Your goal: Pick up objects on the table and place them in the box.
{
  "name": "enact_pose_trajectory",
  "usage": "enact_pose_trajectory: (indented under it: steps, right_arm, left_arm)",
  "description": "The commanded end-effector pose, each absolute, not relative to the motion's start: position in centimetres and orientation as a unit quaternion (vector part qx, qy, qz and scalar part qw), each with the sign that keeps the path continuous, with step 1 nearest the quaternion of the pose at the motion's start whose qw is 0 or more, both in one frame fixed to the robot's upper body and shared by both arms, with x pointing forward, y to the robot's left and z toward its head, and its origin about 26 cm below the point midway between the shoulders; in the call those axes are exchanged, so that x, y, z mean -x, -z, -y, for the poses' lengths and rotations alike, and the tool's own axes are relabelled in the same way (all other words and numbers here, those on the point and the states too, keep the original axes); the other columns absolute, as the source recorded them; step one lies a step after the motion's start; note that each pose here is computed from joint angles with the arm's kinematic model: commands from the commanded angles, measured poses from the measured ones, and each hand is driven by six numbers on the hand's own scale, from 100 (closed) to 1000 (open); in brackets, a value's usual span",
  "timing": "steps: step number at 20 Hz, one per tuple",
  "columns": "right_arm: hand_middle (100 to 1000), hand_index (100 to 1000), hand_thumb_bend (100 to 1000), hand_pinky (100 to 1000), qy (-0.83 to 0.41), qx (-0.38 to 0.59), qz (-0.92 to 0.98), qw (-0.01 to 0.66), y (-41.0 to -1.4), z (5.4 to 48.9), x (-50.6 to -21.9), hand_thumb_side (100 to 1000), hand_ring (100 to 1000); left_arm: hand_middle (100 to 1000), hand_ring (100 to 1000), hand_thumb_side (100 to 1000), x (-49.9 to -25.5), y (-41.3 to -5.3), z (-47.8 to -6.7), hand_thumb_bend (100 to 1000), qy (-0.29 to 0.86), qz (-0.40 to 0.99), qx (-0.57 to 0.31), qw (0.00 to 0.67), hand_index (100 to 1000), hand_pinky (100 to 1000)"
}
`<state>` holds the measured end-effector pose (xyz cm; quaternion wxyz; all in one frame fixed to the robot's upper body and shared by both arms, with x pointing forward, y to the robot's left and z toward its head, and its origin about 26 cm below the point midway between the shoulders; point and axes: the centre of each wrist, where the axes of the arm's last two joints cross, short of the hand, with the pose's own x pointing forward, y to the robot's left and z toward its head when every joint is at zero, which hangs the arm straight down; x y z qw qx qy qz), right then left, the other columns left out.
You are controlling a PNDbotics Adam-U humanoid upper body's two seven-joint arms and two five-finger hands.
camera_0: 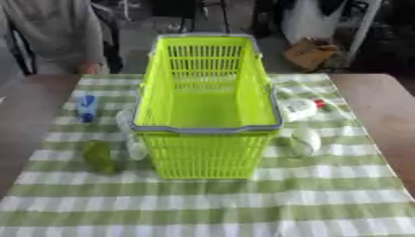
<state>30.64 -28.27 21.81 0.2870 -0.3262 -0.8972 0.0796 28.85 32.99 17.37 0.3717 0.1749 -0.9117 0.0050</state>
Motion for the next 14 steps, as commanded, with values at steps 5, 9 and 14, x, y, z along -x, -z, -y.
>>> enact_pose_trajectory:
  steps: [5, 9, 14]
  right_arm:
    - [518, 670, 100, 604, -0.085, 0.33, 0.9, 0.271, -22.77, 28.42, -30.5, 647, 664]
    - [517, 671, 104, 604, -0.086, 0.331, 0.9, 0.271, -22.76, 28.44, -30.51, 648, 664]
    - [513, 695, 205, 600, -0.105, 0.341, 0.889, 0.286, -22.59, 28.83, -30.86, 655, 668]
  left_arm:
    - [691, 778, 1000, -28.77, -18.18, -33.22, 234, 0.001, 0.915, -0.182, 0.361, 758, 582]
    - [690, 778, 1000, -28.77, -18.16, -33.23, 235, 0.001, 0.915, -0.182, 0.361, 758, 582]
    - [691, 778, 1000, -28.77, -18.14, -33.25, 234, 0.001, 0.914, -0.182, 0.362, 758, 582]
